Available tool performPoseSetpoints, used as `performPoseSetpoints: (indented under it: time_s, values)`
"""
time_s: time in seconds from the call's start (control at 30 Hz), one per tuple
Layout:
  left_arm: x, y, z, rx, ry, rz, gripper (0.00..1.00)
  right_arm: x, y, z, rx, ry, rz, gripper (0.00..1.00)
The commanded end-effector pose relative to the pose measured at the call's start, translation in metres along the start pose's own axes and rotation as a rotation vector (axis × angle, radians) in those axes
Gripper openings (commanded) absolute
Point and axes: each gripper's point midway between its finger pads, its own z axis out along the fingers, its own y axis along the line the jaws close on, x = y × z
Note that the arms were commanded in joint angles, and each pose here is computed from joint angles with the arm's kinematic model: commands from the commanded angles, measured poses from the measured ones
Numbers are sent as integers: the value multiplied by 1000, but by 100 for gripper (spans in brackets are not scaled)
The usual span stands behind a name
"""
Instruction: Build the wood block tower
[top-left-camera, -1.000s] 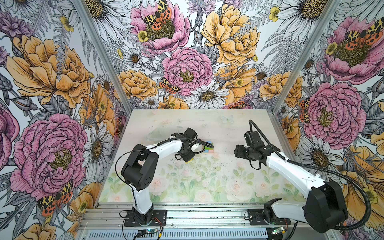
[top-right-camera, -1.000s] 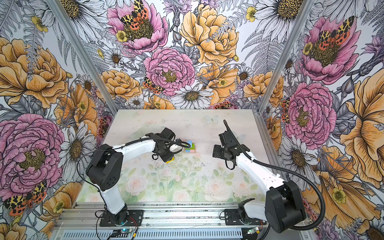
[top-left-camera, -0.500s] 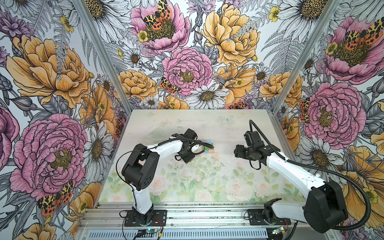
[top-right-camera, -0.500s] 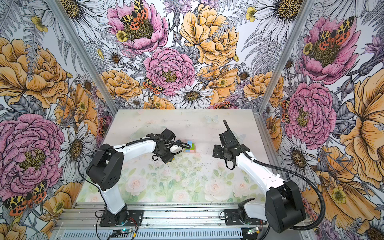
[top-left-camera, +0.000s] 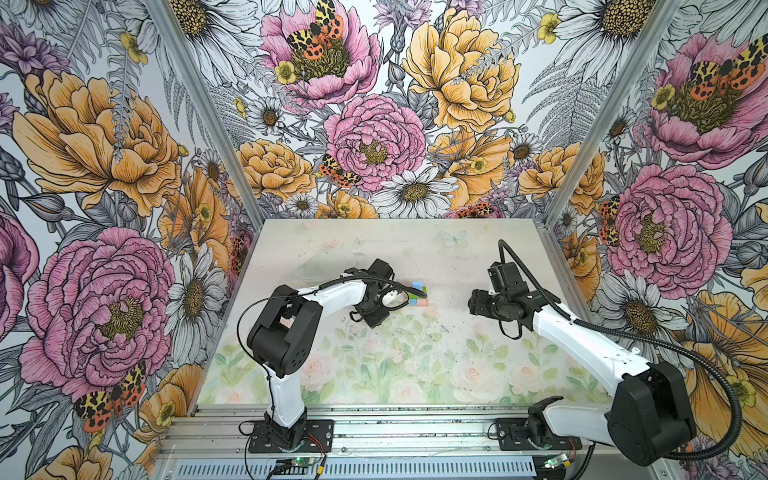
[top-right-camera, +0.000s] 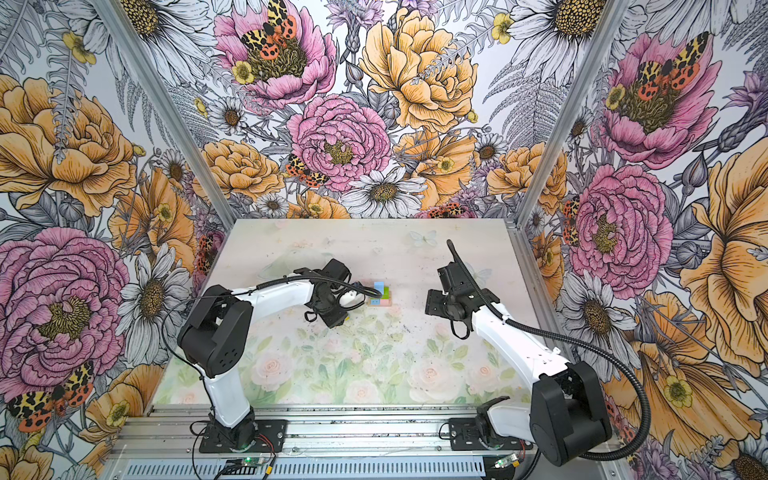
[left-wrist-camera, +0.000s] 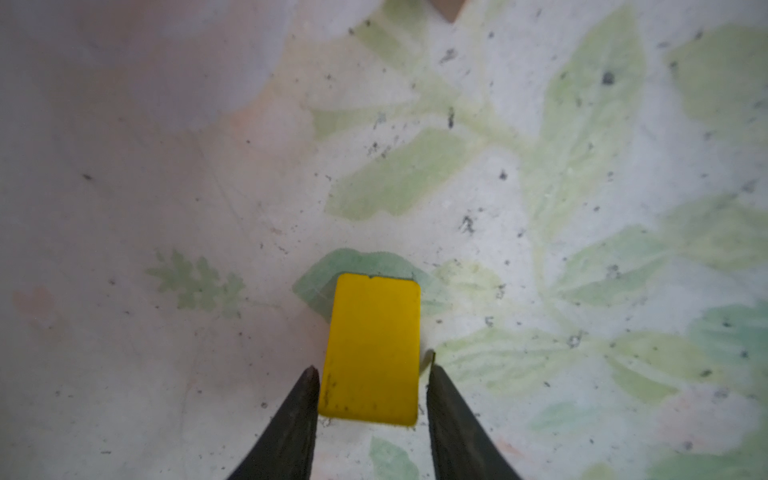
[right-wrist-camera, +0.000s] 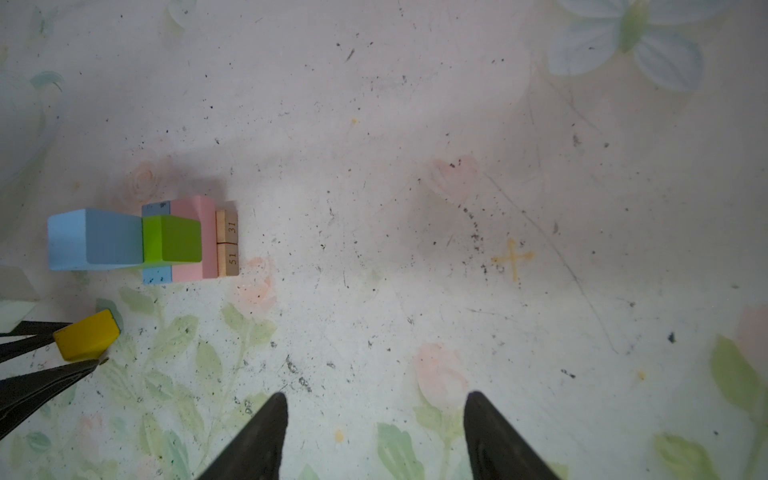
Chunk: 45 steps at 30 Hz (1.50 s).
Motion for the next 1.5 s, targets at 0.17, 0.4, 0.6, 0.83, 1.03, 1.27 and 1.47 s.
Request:
performPoseSetpoints:
  time_s: [0.17, 0.4, 0.6, 0.83, 1.03, 1.27, 1.47]
  values:
    - [-7, -1, -3, 31, -36, -24, 44, -7, 2, -5, -16, -27, 17, 69]
    - [-6, -1, -3, 32, -36, -27, 43, -7, 2, -4, -14, -24, 19, 69]
    - [-8, 0, -2, 30, -38, -31, 42, -6, 2, -4, -14, -24, 18, 69]
    - [-11, 3, -5, 27, -49, -47, 44, -7, 2, -4, -16, -25, 20, 69]
    - [-13, 2, -3, 35, -53, -55, 44, -6, 2, -4, -16, -24, 18, 69]
    - [-15, 2, -5, 37, -60, -60, 44, -7, 2, -3, -14, -25, 19, 69]
    - [-17, 3, -6, 33, -70, -60, 44, -7, 2, -3, -16, -22, 17, 69]
